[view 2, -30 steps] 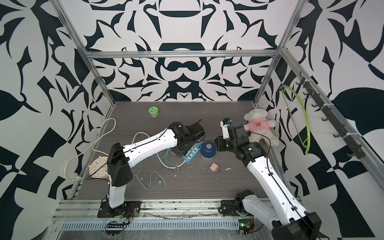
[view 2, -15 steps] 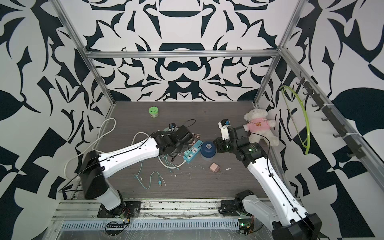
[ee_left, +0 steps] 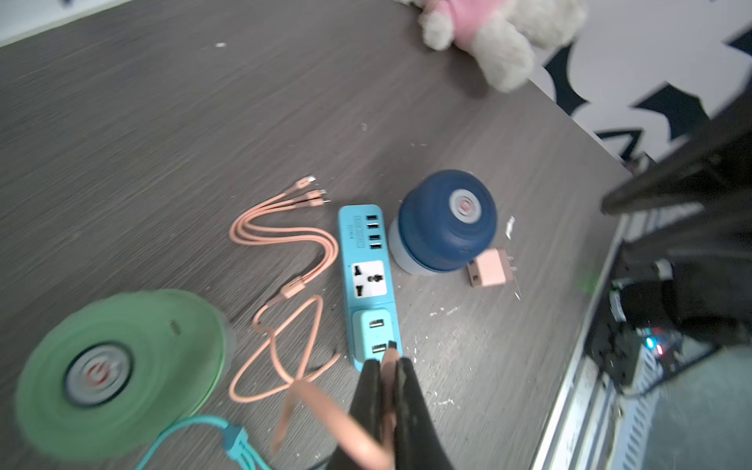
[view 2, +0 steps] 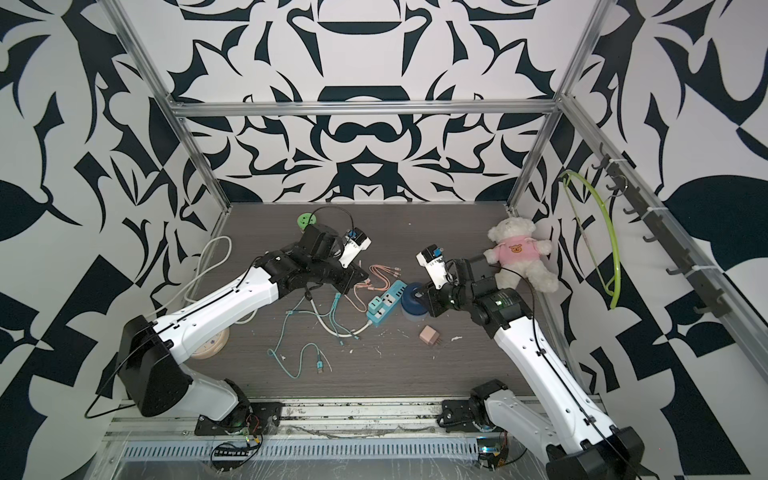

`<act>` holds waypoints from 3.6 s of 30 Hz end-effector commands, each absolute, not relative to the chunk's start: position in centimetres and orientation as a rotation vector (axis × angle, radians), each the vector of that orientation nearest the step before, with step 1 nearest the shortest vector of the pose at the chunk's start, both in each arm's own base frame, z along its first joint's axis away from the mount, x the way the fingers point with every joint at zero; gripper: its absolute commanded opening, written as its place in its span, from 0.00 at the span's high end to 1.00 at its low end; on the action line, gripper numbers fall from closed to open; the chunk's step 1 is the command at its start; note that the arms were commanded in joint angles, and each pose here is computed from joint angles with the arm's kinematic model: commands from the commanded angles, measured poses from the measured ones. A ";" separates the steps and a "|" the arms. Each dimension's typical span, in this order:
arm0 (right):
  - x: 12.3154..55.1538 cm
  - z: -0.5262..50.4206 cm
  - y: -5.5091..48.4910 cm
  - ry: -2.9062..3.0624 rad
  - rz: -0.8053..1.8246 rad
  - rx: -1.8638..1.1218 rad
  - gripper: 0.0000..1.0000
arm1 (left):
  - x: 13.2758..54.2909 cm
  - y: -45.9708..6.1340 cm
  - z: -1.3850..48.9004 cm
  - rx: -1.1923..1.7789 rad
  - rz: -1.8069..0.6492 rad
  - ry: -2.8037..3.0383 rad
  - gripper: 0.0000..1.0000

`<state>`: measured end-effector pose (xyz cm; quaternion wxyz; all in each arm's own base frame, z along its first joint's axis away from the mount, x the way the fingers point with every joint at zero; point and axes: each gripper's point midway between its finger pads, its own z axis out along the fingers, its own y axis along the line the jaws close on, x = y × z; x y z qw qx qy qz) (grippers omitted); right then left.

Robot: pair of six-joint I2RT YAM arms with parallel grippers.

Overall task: Charge the cordless meat grinders
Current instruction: Insert the charging cable into the plug.

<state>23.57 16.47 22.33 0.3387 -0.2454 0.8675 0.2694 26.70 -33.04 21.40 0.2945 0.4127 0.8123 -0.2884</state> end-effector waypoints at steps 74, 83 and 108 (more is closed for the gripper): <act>20.3 23.9 14.5 2.180 0.612 -0.676 0.86 | 24.4 -33.4 10.6 2.513 -0.517 1.311 1.00; 20.3 23.9 14.5 2.182 0.614 -0.675 0.86 | 25.0 -32.8 10.4 2.522 -0.474 1.339 1.00; 20.2 23.7 14.6 2.185 0.622 -0.671 0.86 | 24.9 -32.2 11.3 2.510 -0.449 1.328 1.00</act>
